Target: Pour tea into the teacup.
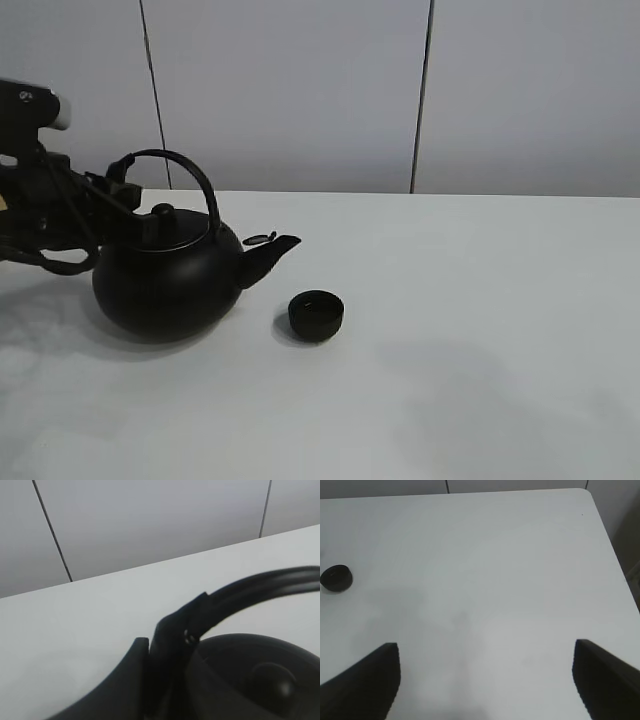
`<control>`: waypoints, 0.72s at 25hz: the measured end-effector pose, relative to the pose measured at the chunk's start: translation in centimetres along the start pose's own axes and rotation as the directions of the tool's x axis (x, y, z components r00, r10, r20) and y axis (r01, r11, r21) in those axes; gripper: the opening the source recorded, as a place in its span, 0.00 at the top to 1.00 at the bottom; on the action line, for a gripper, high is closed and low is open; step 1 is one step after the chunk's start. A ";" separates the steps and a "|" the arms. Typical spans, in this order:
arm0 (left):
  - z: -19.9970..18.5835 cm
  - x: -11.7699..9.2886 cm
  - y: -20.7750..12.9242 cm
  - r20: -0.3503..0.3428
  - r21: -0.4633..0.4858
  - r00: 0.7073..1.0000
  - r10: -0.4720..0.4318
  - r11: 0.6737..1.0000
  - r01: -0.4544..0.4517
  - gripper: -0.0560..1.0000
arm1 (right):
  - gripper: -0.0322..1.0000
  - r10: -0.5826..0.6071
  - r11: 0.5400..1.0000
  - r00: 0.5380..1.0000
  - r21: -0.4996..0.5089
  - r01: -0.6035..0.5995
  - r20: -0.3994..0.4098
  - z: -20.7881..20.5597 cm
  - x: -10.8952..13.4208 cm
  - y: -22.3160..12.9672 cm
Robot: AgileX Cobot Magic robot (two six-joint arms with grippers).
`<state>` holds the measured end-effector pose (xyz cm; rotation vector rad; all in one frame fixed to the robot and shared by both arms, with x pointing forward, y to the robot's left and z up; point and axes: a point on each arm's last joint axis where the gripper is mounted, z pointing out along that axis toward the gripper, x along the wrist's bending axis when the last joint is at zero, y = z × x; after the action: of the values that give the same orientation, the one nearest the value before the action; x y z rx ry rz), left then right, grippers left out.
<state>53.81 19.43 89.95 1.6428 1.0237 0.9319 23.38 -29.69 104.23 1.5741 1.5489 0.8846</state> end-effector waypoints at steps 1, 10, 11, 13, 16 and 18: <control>-0.1 0.0 -0.2 0.000 0.005 1.000 0.004 1.000 -0.004 0.84 | 0.35 0.000 1.000 1.000 0.000 0.000 0.000 0.0 0.0 0.0; -1.4 -0.1 -1.2 0.002 0.024 1.000 0.008 1.000 -0.008 0.84 | 0.35 0.000 1.000 1.000 0.000 0.000 0.000 0.0 0.0 0.0; -1.5 -0.1 -1.2 0.001 0.022 1.000 0.008 1.000 -0.008 0.84 | 0.35 0.000 1.000 1.000 -0.001 0.000 0.000 0.0 0.0 0.0; -1.5 -0.1 -1.2 0.001 0.020 1.000 0.008 1.000 -0.008 0.84 | 0.35 0.000 1.000 1.000 0.000 0.000 0.000 0.0 0.0 0.0; -1.5 -0.1 -1.2 0.000 0.021 1.000 0.008 1.000 -0.008 0.84 | 0.35 0.000 1.000 1.000 0.000 0.000 0.000 0.0 0.0 0.0; -1.5 -0.1 -1.2 0.001 0.020 1.000 0.004 1.000 -0.004 0.82 | 0.35 0.000 1.000 1.000 0.000 0.000 0.000 0.0 0.0 0.0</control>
<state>52.17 20.03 89.17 1.6618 1.0326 0.9260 23.38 -29.69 104.23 1.5738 1.5485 0.8849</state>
